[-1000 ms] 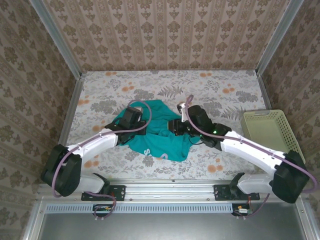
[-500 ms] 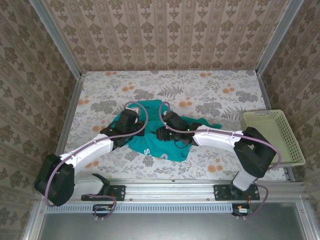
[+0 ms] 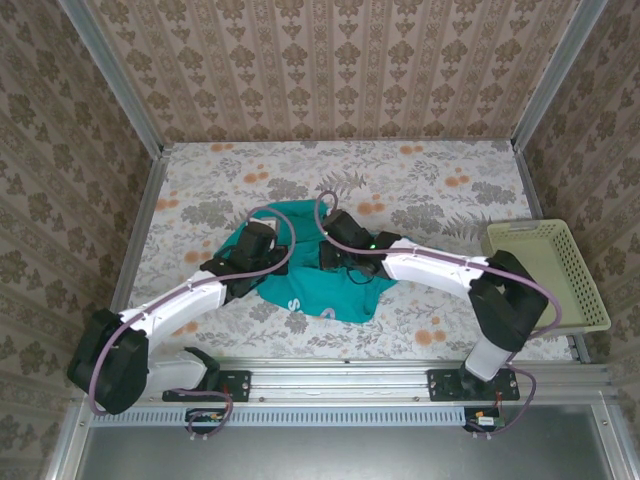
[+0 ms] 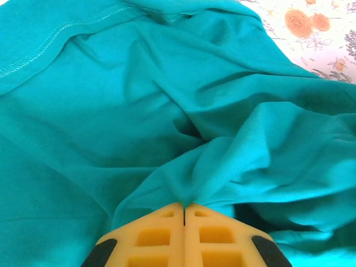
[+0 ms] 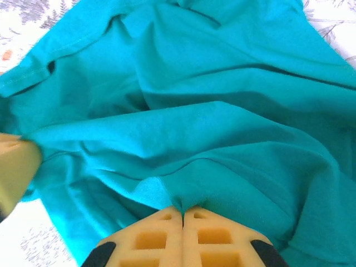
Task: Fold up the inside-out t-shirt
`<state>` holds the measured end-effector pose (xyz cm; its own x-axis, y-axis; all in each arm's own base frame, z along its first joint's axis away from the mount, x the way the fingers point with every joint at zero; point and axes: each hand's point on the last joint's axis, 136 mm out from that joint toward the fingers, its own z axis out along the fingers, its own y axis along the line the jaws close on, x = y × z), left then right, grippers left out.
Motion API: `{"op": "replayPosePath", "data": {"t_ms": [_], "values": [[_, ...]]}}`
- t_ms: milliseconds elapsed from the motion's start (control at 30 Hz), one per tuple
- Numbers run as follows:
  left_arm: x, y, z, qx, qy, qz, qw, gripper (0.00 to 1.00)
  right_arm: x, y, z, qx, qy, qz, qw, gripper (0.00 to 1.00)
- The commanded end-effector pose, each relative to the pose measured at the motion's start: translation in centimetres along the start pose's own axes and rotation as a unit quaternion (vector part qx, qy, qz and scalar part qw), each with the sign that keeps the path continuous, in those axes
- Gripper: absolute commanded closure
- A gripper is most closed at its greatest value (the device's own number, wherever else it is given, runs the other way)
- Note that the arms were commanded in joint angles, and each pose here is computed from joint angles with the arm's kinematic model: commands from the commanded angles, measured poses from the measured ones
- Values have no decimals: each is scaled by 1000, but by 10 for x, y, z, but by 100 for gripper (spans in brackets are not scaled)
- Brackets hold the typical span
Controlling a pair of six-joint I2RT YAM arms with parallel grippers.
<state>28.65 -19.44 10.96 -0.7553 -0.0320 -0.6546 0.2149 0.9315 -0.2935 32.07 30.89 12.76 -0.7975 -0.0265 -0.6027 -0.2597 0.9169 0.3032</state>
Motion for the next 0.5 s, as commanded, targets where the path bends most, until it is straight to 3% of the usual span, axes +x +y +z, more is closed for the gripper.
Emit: {"op": "replayPosePath", "data": {"t_ms": [0, 167, 333, 467], "values": [[-1, 9, 4, -22, 2, -7, 1000, 100, -21, 13, -54, -37, -27, -8, 999, 100], [-2, 4, 13, -22, 14, 7, 1000, 100, -29, 19, -93, -82, -54, 14, 995, 100], [-2, -11, 11, -6, 7, 34, 999, 100, -36, 30, -95, -125, -45, 40, 990, 100], [3, -1, 2, -35, 0, 43, 998, 97, -42, 24, -90, -133, -45, 66, 988, 100]]}}
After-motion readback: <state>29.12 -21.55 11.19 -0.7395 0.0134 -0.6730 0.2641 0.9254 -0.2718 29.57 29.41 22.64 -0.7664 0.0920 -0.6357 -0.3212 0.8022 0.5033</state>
